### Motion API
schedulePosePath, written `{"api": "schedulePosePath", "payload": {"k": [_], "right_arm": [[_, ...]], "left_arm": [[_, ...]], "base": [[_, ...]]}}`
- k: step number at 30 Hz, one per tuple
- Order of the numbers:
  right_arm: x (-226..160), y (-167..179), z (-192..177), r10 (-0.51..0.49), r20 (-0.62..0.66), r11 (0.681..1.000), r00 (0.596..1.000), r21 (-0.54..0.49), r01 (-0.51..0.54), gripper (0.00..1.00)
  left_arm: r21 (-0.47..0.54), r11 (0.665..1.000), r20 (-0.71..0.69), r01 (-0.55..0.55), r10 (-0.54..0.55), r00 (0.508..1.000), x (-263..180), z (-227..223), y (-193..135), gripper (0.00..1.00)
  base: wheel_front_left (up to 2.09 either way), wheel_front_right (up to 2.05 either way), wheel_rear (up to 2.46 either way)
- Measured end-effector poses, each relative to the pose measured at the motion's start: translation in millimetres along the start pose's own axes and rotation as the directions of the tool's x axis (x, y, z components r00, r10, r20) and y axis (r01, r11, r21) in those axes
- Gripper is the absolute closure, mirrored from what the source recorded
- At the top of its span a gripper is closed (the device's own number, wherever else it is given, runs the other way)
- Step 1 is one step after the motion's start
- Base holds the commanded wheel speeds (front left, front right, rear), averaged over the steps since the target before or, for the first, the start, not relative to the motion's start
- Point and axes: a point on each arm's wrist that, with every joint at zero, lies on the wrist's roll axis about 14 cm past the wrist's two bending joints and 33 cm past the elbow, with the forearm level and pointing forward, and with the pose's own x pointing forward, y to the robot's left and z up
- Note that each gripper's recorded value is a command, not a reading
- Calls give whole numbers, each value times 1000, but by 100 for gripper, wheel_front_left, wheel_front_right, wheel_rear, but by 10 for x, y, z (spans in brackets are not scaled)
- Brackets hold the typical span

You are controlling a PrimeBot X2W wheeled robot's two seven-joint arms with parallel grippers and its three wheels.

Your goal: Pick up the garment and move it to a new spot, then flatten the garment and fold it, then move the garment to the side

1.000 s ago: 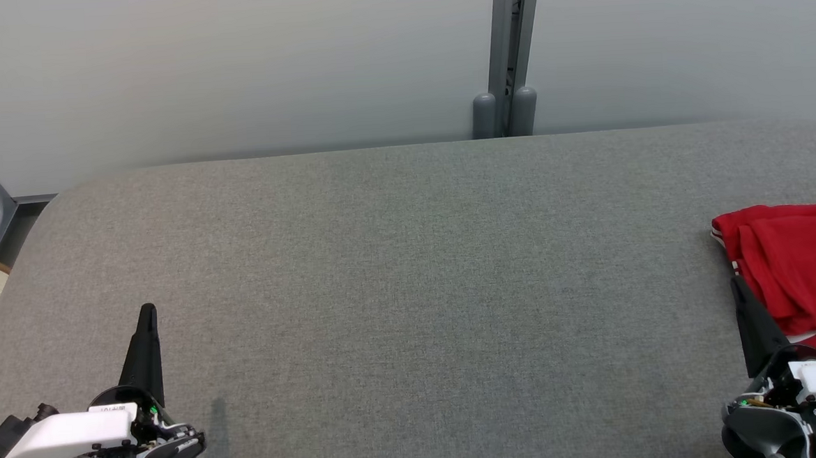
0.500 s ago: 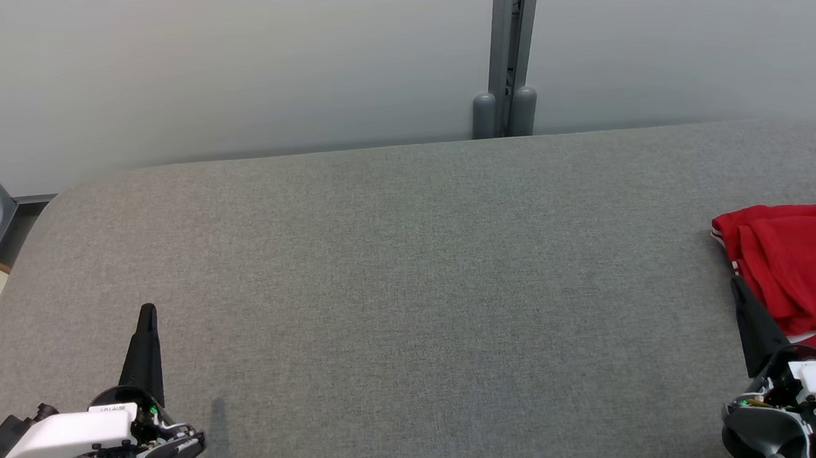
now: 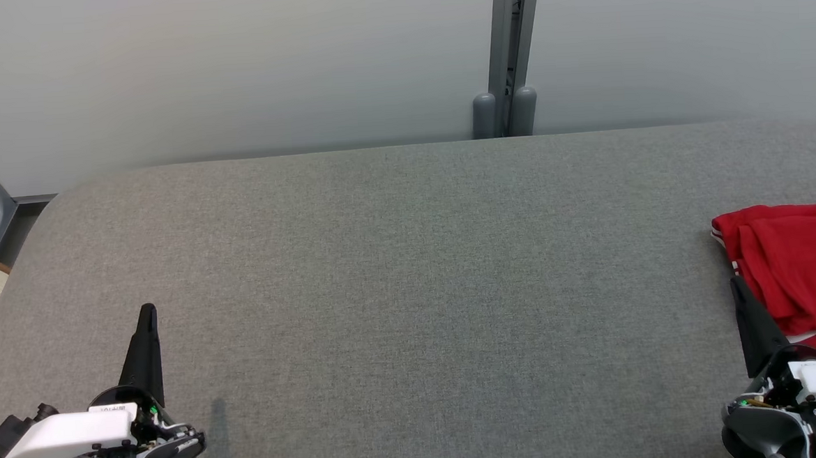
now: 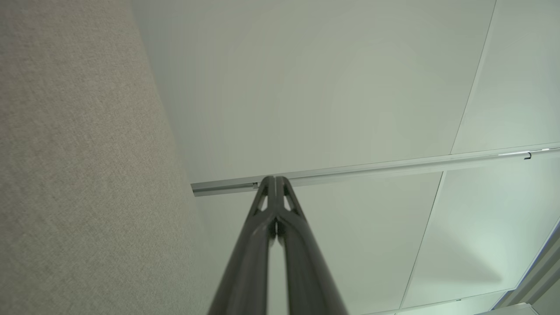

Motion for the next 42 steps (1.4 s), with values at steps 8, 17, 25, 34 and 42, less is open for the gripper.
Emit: {"api": "schedulePosePath", "payload": {"k": [8, 17, 25, 34, 42], "right_arm": [[0, 0, 0, 0, 0, 1000, 1000, 0, 0, 100], [0, 1, 0, 0, 0, 1000, 1000, 0, 0, 100], [0, 0, 0, 0, 0, 1000, 1000, 0, 0, 100], [0, 1, 0, 0, 0, 1000, 1000, 0, 0, 100], [0, 1, 0, 0, 0, 1000, 1000, 0, 0, 100]], "left_arm": [[0, 1000, 0, 0, 0, 1000, 0, 0, 0, 100], [0, 1000, 0, 0, 0, 1000, 0, 0, 0, 100], [0, 1000, 0, 0, 0, 1000, 0, 0, 0, 100], [0, 1000, 0, 0, 0, 1000, 0, 0, 0, 100], [0, 1000, 0, 0, 0, 1000, 0, 0, 0, 100]], "base": [[0, 0, 0], [0, 0, 0], [0, 0, 0], [0, 0, 0], [0, 0, 0]]}}
